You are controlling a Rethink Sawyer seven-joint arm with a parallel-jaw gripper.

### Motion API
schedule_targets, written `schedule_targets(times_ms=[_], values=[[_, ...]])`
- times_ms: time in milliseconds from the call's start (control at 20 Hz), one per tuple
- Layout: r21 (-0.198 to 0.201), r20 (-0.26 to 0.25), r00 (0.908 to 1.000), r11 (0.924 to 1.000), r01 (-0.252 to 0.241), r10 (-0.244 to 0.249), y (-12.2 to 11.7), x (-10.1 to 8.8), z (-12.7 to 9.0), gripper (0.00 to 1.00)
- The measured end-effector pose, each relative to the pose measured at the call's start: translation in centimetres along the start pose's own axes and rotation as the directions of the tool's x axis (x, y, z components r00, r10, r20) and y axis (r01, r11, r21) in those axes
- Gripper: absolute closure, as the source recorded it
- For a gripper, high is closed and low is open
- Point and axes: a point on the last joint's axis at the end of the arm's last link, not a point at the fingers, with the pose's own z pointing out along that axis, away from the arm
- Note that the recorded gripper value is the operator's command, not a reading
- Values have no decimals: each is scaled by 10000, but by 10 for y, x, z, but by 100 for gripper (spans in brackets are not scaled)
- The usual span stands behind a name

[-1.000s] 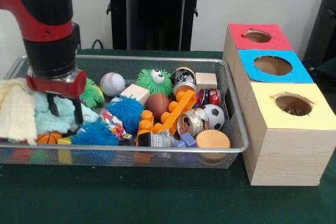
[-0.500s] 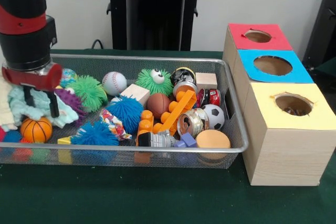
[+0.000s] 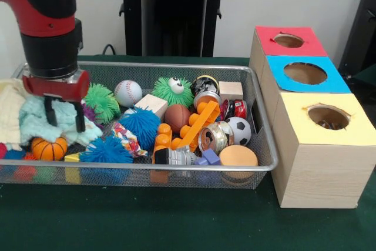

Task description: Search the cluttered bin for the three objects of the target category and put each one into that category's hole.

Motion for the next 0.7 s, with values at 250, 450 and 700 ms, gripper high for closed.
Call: schedule_targets(times_ms=[250, 450, 700], values=[[-91, 134, 9990, 9990, 439, -438, 30, 9, -4, 0], [-174, 58, 9982, 9980, 601, -601, 43, 19, -7, 0], [-288, -116, 9983, 9980, 564, -568, 48, 29, -9, 0]])
